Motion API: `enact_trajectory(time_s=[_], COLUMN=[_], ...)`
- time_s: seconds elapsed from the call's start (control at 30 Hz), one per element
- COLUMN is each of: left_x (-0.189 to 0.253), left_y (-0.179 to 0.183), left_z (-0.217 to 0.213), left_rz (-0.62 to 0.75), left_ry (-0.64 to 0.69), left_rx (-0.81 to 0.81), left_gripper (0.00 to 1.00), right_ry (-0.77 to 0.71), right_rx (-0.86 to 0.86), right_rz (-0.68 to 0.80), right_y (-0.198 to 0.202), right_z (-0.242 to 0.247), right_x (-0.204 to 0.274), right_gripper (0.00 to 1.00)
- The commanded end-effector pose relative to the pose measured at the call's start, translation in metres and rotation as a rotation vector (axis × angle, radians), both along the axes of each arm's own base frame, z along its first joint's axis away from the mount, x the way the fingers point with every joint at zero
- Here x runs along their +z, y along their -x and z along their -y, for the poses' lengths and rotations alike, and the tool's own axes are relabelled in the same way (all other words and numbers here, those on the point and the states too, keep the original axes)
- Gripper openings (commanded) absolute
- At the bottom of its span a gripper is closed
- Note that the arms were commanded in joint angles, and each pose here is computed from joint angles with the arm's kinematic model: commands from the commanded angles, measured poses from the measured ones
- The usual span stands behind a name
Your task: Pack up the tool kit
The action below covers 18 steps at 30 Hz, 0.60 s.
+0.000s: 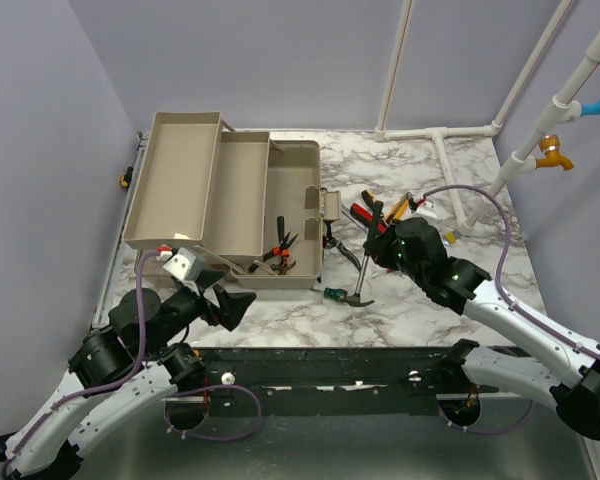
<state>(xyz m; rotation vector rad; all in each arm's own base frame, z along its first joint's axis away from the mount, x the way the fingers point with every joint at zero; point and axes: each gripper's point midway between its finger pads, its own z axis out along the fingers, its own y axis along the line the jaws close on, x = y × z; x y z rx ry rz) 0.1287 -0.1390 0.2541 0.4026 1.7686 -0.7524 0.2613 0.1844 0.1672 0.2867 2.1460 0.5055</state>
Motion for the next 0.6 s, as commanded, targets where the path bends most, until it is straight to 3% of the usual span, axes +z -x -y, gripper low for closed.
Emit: enact_trajectory(time_s=[0.0,0.2,0.57], left_x=[0.002,-0.003,0.005], left_y=[-0.001,-0.004,-0.001], left_z=[0.004,0.007,-0.003], left_rz=[0.013,-0.015,0.027], left_ry=[0.01,-0.027,0.029], left_rx=[-0.012,-0.013,0.016], left_gripper=[0.99,0.99,0.99], right_ry=[-0.107,-0.213,-0.255], right_rx=[0.182,0.286,0.277], right_rz=[0.144,0.161,0.141], right_y=[-0.006,-0.026,-0.095], right_z=[-0.037,-0.086,-0.151], right_x=[0.056,0.08,0.075], right_gripper=[0.01,0.01,0.01])
